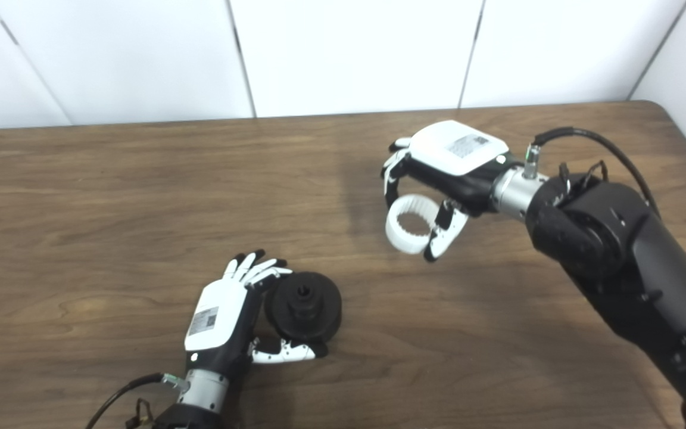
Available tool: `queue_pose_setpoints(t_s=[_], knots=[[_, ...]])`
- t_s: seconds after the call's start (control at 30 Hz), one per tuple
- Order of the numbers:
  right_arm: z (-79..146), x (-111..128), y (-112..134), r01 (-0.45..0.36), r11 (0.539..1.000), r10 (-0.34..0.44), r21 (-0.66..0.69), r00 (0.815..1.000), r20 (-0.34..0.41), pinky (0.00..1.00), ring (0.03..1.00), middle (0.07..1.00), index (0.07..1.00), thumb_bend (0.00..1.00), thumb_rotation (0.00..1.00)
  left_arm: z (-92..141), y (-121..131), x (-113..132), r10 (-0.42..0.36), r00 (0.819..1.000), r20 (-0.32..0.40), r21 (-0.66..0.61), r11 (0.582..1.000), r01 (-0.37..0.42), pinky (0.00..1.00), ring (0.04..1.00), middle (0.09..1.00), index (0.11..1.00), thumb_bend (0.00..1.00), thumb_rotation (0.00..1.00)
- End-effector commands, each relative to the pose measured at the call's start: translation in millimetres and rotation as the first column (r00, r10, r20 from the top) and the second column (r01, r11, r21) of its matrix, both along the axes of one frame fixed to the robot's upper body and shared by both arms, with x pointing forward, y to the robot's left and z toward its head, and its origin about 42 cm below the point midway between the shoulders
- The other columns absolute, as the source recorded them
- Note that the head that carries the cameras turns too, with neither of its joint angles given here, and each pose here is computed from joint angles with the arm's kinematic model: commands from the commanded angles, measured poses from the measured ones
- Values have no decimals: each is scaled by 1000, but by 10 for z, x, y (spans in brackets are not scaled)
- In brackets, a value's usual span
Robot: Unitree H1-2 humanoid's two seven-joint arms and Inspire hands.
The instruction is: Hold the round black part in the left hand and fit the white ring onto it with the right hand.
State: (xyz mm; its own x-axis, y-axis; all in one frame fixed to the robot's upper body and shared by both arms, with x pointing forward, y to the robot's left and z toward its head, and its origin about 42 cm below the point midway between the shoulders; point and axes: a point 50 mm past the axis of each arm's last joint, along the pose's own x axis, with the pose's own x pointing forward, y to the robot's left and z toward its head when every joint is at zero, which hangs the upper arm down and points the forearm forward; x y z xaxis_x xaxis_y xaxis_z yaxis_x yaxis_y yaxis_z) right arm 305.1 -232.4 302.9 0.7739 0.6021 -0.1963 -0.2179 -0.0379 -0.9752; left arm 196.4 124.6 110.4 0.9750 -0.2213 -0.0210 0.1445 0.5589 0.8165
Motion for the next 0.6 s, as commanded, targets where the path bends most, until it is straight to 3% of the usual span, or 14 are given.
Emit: queue_pose_setpoints(t_s=[0.0, 0.33, 0.57], knots=[[142, -69, 66, -66, 998, 65, 13, 996, 61, 913, 913, 796, 482, 526, 139, -47, -290, -54, -53, 995, -84, -2, 999, 53, 1000, 965, 843, 484, 523, 55], [115, -245, 322, -159, 985, 156, 62, 987, 44, 939, 915, 803, 483, 525, 140, 7, -347, -9, -55, 996, -76, 2, 998, 55, 1000, 970, 844, 484, 523, 54], [62, -328, 491, -169, 979, 170, 116, 985, 4, 999, 922, 818, 484, 524, 138, 27, -358, 13, -62, 995, -75, 10, 998, 63, 1000, 973, 850, 484, 523, 55]])
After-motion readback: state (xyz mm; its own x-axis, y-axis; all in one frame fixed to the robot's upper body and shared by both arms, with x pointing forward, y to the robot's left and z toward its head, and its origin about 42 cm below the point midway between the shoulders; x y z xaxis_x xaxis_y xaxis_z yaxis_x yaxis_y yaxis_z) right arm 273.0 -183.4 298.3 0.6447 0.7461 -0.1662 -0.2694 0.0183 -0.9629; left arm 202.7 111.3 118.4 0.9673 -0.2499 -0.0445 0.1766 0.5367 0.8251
